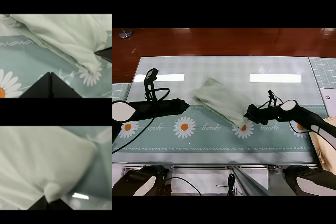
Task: Fold the shirts.
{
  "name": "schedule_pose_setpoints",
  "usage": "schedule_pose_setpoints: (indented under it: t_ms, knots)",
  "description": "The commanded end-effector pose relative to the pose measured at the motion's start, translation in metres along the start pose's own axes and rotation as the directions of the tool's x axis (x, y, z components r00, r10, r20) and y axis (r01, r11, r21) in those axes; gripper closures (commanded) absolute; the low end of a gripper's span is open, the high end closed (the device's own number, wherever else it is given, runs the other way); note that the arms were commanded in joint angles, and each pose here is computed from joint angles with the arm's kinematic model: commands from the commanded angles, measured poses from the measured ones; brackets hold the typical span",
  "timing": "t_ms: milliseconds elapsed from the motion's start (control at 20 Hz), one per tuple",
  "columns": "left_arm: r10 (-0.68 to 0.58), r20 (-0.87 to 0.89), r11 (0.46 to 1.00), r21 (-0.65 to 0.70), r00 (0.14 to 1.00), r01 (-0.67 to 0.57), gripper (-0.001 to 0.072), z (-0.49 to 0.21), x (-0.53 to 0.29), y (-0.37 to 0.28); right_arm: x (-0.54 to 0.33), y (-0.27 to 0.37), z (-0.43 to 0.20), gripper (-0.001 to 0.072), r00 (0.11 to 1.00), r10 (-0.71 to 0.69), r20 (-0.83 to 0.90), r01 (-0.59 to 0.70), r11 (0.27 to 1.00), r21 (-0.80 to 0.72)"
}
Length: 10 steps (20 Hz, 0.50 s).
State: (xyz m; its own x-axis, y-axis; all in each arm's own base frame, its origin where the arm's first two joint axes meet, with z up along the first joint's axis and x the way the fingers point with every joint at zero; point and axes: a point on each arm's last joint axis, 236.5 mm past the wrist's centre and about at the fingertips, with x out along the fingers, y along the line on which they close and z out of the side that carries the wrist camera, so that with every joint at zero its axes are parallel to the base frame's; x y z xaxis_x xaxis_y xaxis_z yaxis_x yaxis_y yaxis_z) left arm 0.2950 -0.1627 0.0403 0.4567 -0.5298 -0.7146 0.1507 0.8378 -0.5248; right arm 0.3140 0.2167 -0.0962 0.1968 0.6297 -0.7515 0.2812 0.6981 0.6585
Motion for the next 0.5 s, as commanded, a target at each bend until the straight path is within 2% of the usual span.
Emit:
schedule_pose_setpoints:
  t_ms: [0, 150, 250, 350, 450]
  knots:
    - [0.0, 0.003, 1.0, 0.001, 1.0, 0.0, 0.0678, 0.001, 0.0, 0.0, 0.002, 0.044, 0.0, 0.0693, 0.991, 0.073, -0.109, -0.095, 0.972, -0.213]
    - [0.0, 0.003, 1.0, 0.001, 1.0, 0.0, 0.0678, 0.001, 0.0, 0.0, -0.044, 0.098, 0.027, 0.0693, 0.995, 0.061, -0.08, -0.088, 0.916, -0.392]
    - [0.0, 0.003, 1.0, 0.001, 1.0, 0.0, 0.0678, 0.001, 0.0, 0.0, -0.094, 0.148, 0.047, 0.0693, 0.995, 0.102, -0.016, -0.096, 0.848, -0.521]
    - [0.0, 0.003, 1.0, 0.001, 1.0, 0.0, 0.0678, 0.001, 0.0, 0.0, -0.147, 0.172, 0.069, 0.0693, 0.995, 0.081, 0.065, -0.03, 0.821, -0.569]
    - [0.0, 0.003, 1.0, 0.001, 1.0, 0.0, 0.0677, 0.001, 0.0, 0.0, -0.198, 0.193, 0.083, 0.0693, 0.987, 0.106, 0.121, -0.018, 0.822, -0.57]
